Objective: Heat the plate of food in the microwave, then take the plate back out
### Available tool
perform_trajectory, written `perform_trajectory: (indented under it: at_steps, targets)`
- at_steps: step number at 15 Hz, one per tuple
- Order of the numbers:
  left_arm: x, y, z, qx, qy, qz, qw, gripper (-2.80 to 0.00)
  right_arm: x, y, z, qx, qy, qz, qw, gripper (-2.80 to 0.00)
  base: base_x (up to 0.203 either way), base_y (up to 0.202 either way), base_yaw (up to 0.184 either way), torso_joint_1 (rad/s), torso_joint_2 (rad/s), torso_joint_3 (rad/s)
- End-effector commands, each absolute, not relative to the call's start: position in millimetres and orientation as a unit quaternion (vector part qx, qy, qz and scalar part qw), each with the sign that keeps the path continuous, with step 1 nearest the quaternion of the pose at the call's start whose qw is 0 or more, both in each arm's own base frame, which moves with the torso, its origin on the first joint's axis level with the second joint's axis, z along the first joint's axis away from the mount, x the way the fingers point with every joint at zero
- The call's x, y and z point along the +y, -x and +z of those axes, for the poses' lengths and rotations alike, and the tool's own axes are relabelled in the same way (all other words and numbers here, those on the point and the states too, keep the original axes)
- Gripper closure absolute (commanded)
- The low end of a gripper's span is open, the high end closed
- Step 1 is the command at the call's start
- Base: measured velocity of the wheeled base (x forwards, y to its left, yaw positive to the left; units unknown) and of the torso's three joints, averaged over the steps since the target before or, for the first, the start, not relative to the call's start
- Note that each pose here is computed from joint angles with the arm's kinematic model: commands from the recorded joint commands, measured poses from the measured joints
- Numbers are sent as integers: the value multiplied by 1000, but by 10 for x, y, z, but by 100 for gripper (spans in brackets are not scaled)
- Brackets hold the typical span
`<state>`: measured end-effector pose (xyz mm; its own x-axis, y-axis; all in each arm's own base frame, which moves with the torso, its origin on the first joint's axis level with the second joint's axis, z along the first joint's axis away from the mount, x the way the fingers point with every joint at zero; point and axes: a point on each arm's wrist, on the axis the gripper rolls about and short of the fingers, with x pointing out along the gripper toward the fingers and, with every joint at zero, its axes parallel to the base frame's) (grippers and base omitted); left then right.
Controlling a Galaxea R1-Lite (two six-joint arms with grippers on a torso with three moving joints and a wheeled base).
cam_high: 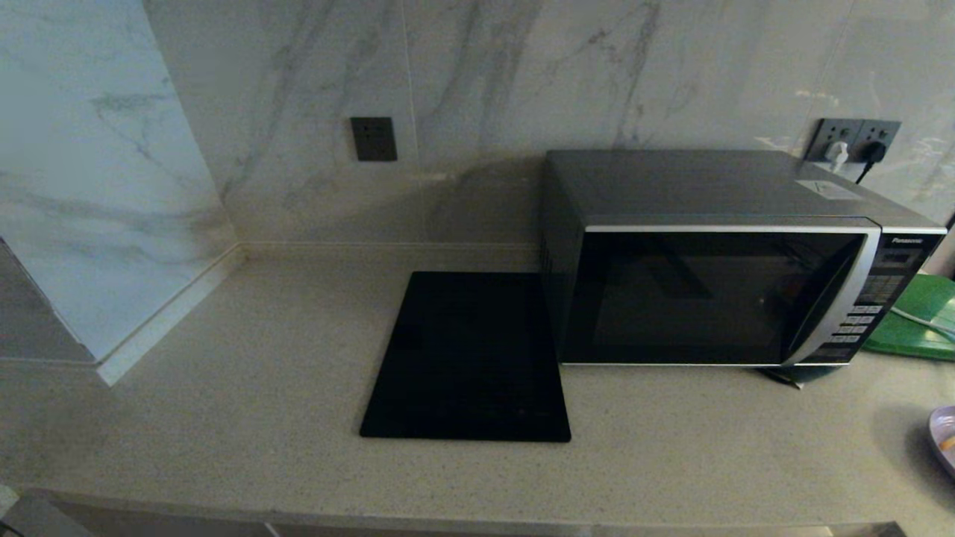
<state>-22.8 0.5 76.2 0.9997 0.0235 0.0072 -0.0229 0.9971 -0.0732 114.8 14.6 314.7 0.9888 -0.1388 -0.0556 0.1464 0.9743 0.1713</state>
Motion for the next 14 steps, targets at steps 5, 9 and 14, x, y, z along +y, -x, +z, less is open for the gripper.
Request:
perform_trajectory:
  at_steps: [5,9,14]
  targets:
    - [5,227,763,-4,37,12,999,0,-70,201,2459,-82,-77,-117,987,0,0,0,0,0,0,0]
    - [5,227,763,-4,37,12,999,0,-72,535,1897,-75,-70,-111,988,0,0,0,0,0,0,0]
    - [5,227,763,-4,37,12,999,0,-38,622,1363,-19,-62,-74,995,0,0,0,0,0,0,0]
